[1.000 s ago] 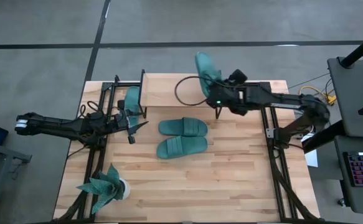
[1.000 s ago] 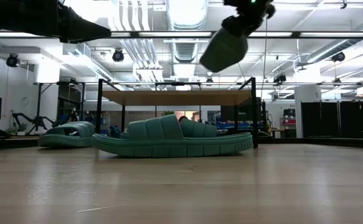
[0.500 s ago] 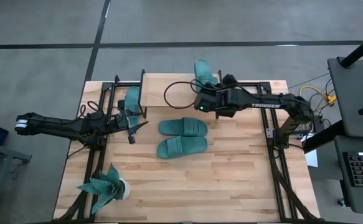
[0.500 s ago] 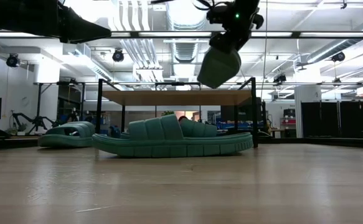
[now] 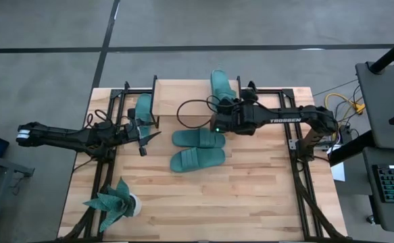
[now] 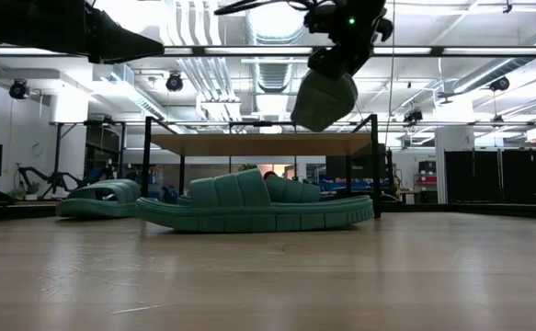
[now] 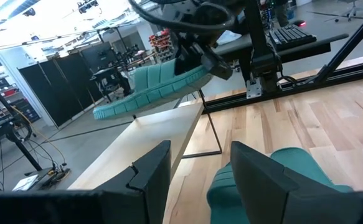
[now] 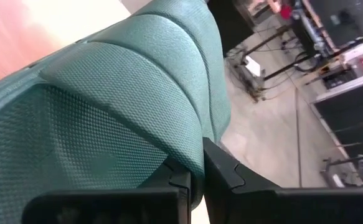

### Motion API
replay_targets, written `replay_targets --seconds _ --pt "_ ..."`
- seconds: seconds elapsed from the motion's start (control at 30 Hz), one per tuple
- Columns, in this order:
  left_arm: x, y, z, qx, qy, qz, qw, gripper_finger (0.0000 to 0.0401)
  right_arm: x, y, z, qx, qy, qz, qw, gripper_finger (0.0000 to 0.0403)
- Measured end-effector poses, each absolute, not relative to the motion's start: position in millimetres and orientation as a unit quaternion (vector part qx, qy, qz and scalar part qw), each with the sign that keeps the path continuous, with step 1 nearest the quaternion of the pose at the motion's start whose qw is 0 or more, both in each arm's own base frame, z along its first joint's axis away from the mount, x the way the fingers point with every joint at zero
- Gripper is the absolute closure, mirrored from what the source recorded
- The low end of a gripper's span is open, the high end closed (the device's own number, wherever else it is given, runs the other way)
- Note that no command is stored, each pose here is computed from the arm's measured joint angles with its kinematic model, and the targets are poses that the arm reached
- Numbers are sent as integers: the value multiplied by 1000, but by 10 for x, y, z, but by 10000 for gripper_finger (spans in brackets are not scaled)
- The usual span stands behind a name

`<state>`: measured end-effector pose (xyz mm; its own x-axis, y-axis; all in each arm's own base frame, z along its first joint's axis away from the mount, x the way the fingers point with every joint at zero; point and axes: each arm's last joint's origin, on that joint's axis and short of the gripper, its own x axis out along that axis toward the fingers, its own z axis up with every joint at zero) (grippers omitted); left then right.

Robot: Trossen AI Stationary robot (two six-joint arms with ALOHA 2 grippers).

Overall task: Pick and place slides into the shelf
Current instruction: Put the top right green slide on the shelf

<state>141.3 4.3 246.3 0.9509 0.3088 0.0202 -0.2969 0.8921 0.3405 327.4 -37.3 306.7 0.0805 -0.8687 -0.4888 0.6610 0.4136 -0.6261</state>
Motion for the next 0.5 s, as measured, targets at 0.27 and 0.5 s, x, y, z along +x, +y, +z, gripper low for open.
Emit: replay_targets --seconds 0.27,0.5 --pt "1413 43 2464 172 17 156 973 250 3255 -231 3057 -118 420 -525 731 391" --pt "1413 42 2464 172 17 155 973 250 3316 -230 2903 -133 444 -523 716 391"
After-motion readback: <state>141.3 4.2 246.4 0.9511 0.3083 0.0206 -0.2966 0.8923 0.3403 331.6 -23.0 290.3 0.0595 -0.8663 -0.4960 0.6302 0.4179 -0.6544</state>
